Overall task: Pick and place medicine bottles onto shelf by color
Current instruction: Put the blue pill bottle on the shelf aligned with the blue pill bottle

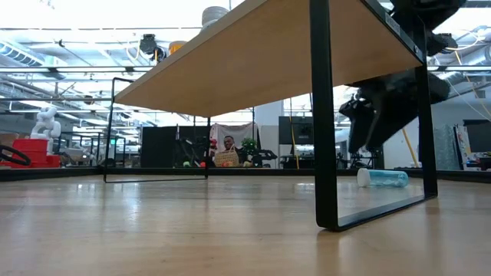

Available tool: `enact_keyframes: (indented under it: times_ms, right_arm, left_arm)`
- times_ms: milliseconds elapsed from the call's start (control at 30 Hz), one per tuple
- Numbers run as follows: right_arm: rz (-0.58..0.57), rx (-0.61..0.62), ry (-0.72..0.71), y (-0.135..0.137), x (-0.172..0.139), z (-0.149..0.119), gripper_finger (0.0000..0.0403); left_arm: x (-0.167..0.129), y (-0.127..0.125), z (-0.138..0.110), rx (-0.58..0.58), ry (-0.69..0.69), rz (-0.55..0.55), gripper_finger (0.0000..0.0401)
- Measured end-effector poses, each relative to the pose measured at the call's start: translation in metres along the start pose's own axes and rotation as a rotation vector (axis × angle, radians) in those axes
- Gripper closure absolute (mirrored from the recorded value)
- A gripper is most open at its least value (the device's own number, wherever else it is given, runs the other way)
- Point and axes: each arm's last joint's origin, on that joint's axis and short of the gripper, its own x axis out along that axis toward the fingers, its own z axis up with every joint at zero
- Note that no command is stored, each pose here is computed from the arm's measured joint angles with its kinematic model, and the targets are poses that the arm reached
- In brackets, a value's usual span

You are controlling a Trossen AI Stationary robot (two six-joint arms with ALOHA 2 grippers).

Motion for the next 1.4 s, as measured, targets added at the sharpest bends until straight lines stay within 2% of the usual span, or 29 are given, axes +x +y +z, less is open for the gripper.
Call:
enact_keyframes:
  times_ms: [100, 400, 800, 1400]
  right_arm:
    - [-0.003, -0.004, -0.04, 0.0, 0.004, -0.003, 0.0181]
    - [0.0, 0.011, -0.003, -0.001, 0.02, -0.018, 0.0181]
    - [0.002, 0.035, 0.068, -0.002, 0.039, -0.024, 0.0183]
    - [0.006, 0.062, 0.071, -0.001, 0.035, -0.025, 0.0279]
  left_arm:
    - [0.0, 0.0, 0.0, 0.003, -0.001, 0.001, 0.0153]
    - [0.0, 0.0, 0.001, 0.002, -0.005, 0.001, 0.0153]
    - [0.001, 0.0, 0.001, 0.007, -0.01, 0.0, 0.0153]
    - [0.001, 0.0, 0.001, 0.012, -0.005, 0.0, 0.0153]
